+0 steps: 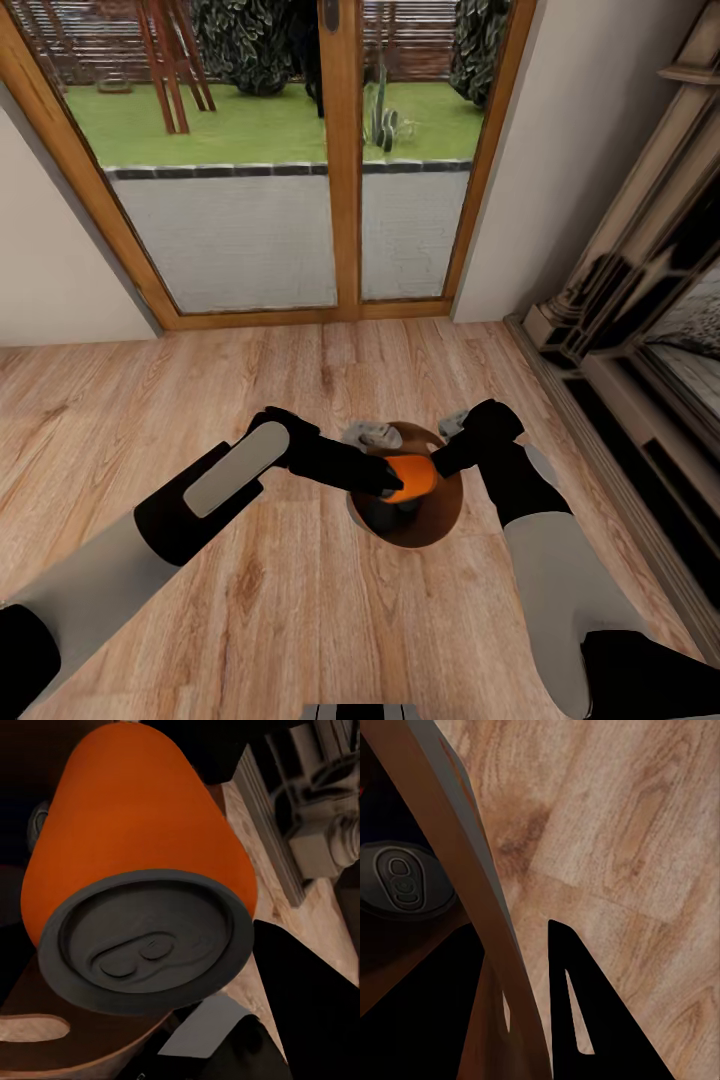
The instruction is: Put the three can of soda from the living room inside the tash can in the kitchen.
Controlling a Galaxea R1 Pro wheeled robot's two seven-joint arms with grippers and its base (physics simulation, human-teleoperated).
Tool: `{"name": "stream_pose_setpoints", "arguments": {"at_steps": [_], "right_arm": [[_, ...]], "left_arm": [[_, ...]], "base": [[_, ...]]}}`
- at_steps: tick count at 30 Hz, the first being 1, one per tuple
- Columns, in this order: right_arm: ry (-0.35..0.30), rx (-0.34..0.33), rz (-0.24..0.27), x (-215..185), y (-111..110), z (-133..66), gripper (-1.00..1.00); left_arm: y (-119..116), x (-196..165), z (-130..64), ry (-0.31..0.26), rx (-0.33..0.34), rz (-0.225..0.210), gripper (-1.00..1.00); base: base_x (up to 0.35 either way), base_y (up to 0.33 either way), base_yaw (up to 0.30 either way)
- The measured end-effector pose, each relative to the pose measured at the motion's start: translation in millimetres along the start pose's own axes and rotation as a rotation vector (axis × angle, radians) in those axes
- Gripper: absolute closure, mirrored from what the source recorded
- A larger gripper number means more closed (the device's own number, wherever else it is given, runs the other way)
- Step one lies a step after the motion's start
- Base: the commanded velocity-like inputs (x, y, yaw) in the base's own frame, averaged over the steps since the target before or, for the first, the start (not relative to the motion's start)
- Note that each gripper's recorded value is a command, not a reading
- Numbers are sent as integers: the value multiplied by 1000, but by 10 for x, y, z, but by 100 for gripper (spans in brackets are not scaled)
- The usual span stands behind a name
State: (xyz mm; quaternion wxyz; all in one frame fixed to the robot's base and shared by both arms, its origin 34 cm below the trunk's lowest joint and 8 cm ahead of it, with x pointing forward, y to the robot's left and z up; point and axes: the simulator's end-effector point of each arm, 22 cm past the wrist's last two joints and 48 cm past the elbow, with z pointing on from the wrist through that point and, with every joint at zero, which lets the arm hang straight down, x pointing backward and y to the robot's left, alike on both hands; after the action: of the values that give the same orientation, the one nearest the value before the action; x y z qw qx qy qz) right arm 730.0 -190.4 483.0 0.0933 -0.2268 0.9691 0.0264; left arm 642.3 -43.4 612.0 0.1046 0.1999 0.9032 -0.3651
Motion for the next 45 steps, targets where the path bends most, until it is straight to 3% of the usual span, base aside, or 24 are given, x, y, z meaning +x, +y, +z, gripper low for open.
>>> {"name": "stream_pose_setpoints", "arguments": {"at_steps": [8,13,34,43,44,45], "right_arm": [[-1,-1,-2,-8,15,0,100],[-2,-5,-3,-19,40,0,100],[2,9,-16,-42,80,-7,100],[2,11,-17,-44,75,-9,100],[2,12,-18,-43,74,-9,100],[2,11,-17,-43,75,-8,100]], "left_arm": [[116,-31,43,-1,-105,8,100],[173,11,103,16,-137,2,100],[300,138,336,76,-175,-49,100],[303,162,358,83,-176,-50,100],[302,164,359,84,-176,-51,-100],[302,166,360,84,-176,-50,-100]], "base": [[0,0,0],[0,0,0],[0,0,0],[0,0,0],[0,0,0],[0,0,0]]}}
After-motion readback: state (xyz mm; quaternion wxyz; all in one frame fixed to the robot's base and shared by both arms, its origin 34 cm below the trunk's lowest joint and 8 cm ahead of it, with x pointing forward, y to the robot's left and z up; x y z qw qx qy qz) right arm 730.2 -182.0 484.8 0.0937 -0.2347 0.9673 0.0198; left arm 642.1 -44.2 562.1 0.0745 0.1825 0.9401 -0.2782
